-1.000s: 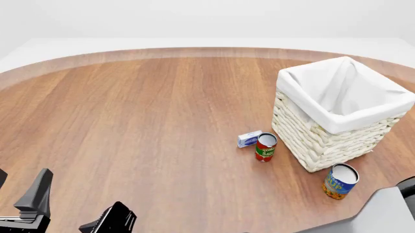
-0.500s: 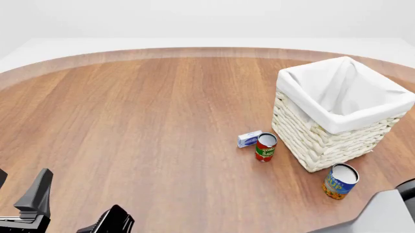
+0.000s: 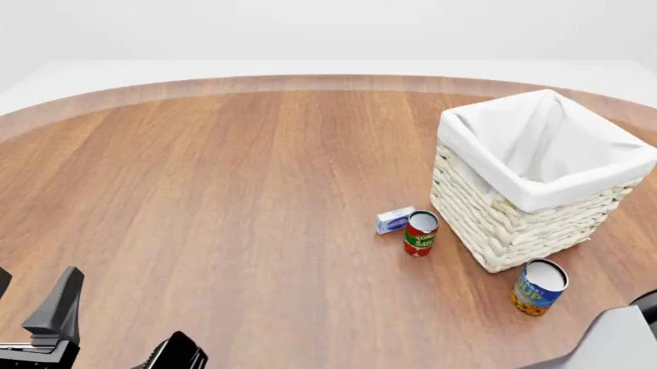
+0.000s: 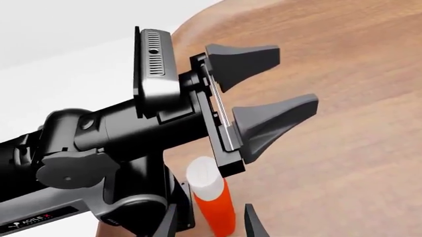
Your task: Pick up the ketchup, and put it in the basket.
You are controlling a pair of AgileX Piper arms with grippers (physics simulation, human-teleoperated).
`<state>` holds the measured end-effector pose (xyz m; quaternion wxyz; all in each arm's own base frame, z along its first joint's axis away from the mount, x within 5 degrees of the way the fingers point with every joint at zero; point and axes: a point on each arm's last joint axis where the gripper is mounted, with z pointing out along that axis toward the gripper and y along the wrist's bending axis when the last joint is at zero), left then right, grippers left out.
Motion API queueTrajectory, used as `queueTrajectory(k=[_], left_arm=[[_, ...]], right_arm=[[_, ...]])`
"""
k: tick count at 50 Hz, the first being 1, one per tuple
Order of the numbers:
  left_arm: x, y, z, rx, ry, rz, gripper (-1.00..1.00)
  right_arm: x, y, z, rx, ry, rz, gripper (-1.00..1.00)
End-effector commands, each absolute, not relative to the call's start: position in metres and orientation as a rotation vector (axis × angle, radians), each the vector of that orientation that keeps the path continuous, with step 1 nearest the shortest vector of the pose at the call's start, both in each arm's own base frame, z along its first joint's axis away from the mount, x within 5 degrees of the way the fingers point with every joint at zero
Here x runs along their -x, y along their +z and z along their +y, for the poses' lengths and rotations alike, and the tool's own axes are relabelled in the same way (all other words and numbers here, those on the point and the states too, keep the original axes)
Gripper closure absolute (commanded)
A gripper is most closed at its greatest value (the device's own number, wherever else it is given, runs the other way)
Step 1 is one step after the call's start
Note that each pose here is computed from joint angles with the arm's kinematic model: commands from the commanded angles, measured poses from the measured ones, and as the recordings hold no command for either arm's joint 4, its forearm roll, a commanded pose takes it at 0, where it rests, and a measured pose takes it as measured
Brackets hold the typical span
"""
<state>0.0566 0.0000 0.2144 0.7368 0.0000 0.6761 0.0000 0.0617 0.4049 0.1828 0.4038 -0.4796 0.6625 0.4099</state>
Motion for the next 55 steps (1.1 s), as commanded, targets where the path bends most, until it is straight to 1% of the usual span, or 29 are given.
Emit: queueTrajectory(k=[1,27,55], left_arm=[[-0.057,0.214,0.0,0.0,0.0,1.485,-1.0],[-0.057,0.214,0.0,0.0,0.0,1.485,-1.0],[-0.057,0.214,0.0,0.0,0.0,1.485,-1.0]], right_arm=[[-0.059,0.184,0.405,1.206,1.048,1.675,-1.0],[-0.052,0.188,0.411,1.223,1.061,1.662,-1.0],[-0.056,0.186,0.417,1.215,1.058,1.67,-1.0]])
